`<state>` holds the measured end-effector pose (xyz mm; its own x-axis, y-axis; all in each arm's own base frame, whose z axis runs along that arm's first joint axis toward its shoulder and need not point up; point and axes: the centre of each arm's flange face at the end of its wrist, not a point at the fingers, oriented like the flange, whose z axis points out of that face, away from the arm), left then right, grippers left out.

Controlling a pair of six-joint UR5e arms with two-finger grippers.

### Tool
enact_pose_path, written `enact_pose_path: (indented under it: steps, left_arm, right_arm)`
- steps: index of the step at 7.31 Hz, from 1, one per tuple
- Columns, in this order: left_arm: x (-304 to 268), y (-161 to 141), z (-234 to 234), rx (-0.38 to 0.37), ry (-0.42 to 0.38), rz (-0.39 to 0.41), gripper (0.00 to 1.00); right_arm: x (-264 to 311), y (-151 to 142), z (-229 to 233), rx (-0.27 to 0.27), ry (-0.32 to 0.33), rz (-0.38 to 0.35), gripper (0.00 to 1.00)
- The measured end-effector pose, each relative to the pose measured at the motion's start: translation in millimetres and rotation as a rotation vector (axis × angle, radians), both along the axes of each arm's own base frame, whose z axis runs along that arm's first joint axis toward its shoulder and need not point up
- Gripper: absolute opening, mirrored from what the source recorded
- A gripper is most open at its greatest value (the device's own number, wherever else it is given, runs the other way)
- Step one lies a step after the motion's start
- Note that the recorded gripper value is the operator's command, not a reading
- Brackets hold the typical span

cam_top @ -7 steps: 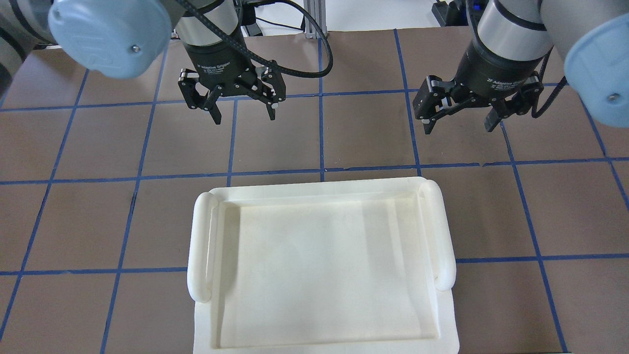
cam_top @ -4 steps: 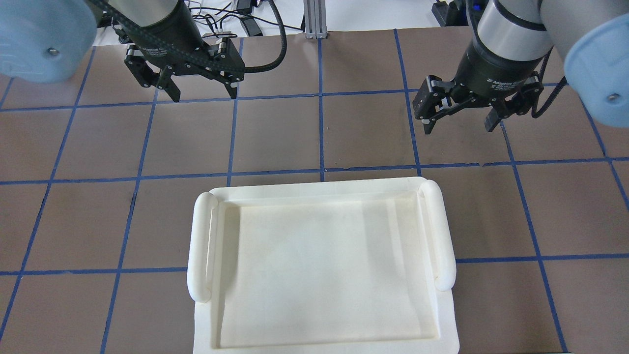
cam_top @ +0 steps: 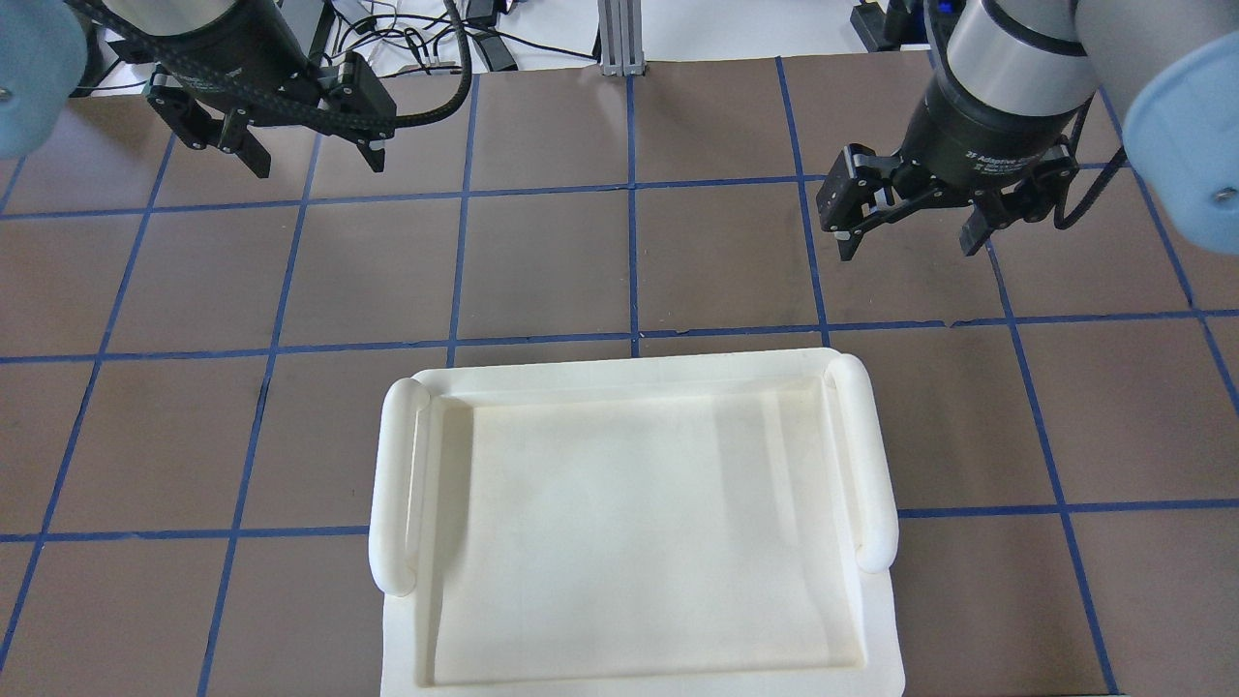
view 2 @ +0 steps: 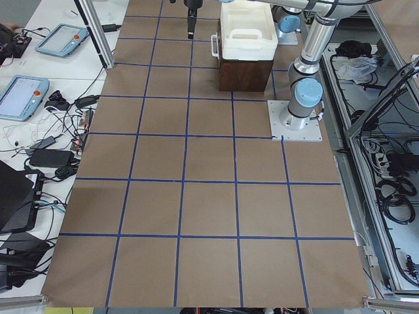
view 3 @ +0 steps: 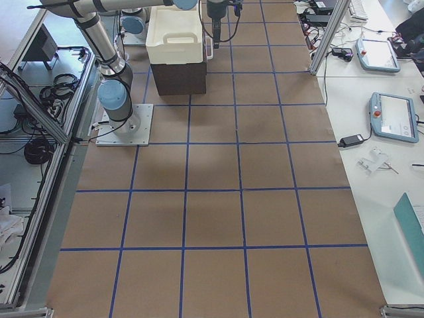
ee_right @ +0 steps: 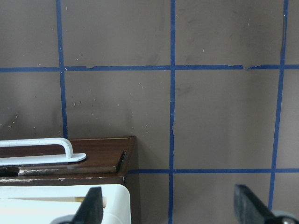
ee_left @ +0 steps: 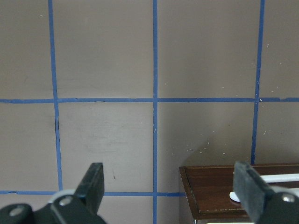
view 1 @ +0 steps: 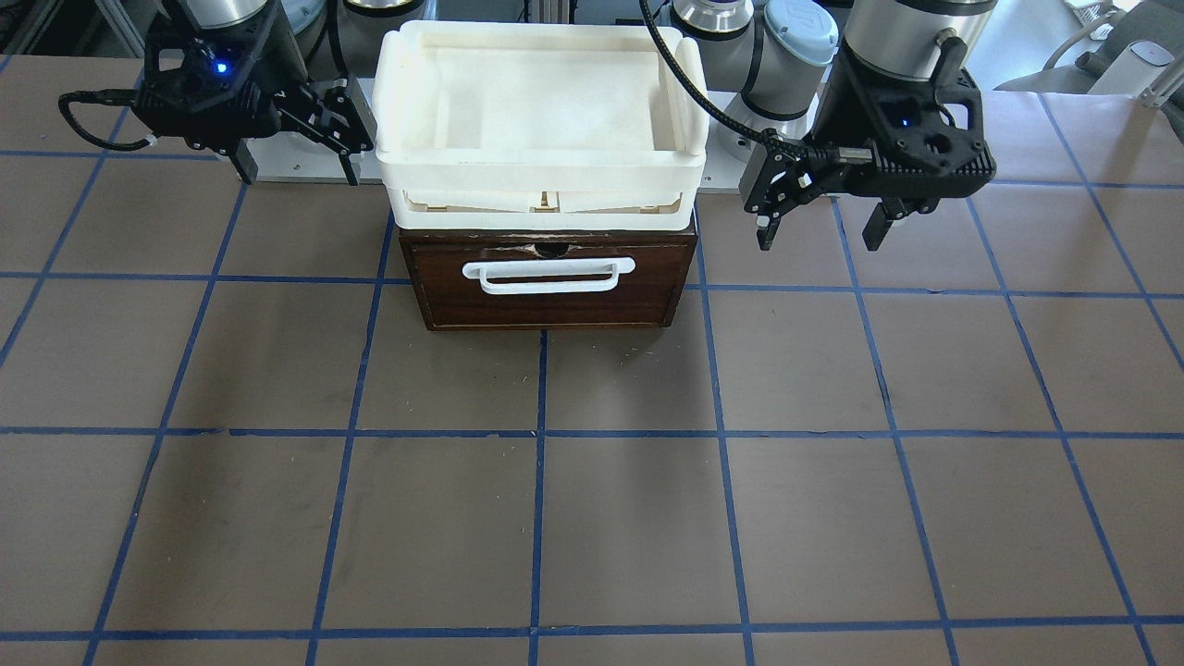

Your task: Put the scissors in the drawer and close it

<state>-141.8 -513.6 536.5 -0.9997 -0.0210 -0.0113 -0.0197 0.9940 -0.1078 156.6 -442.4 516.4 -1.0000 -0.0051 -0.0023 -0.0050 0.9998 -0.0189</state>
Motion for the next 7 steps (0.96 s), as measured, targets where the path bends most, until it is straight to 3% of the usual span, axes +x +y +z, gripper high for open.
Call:
enact_pose_path:
  steps: [7]
  left_arm:
    - [8.2,-0.7,0.9,0.0,-0.012,-0.018,1.0]
  right_arm:
    - [-3.4,0.3,0.2,-0.004,0.035,-0.002,1.0]
